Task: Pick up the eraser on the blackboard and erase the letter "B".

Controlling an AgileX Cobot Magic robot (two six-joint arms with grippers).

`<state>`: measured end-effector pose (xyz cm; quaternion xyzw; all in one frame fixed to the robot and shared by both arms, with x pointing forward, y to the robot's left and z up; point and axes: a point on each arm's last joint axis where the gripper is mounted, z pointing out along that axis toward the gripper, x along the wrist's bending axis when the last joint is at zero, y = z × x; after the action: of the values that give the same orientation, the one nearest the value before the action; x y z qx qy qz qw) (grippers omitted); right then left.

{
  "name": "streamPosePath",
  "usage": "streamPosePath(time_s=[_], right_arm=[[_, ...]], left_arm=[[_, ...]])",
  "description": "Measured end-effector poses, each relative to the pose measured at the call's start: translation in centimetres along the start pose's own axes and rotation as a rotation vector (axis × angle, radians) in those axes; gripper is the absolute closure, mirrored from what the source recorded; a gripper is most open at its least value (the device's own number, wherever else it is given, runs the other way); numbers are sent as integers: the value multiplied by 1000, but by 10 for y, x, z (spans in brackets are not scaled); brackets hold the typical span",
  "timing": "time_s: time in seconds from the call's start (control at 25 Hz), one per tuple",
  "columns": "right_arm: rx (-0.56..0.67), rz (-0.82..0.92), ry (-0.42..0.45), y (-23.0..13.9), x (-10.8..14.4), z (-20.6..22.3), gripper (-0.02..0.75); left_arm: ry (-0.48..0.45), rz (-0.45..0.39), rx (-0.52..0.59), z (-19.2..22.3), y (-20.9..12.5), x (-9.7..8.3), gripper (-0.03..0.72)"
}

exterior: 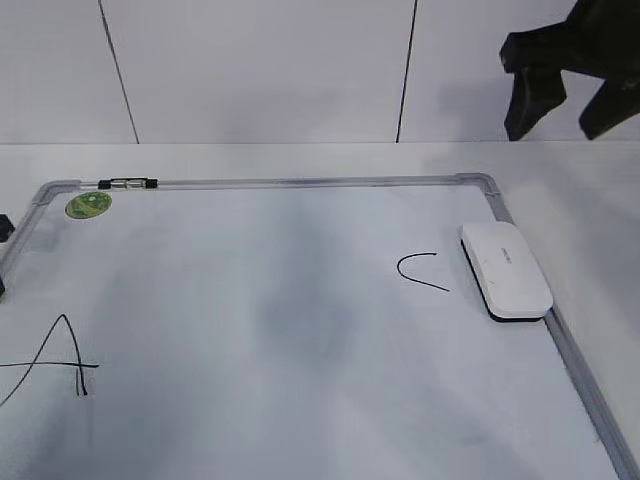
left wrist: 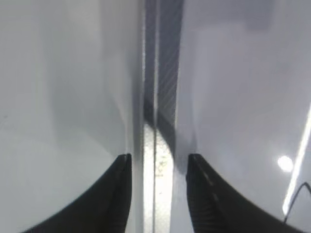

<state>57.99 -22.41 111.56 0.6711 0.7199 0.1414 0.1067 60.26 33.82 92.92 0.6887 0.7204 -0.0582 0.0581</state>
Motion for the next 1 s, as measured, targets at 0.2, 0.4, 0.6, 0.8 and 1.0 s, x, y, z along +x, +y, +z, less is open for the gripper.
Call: streamPosePath(time_s=[0.2, 0.4, 0.6, 0.8, 1.0], right_arm=[[-42, 4, 16, -7, 0, -20, 169], [-53, 9, 34, -20, -1, -34, 170], [-72, 13, 50, -36, -3, -49, 170], [-69, 16, 61, -61, -5, -59, 170], [-71, 17, 63, -97, -11, -69, 170]], left_arm=[[-23, 11, -1, -24, 13, -5, 379], [-27, 16, -24, -49, 24, -9, 396], [-27, 11, -40, -56, 24, -10, 412], [-25, 15, -67, -75, 9, -15, 414], [-25, 15, -64, -87, -25, -20, 417]])
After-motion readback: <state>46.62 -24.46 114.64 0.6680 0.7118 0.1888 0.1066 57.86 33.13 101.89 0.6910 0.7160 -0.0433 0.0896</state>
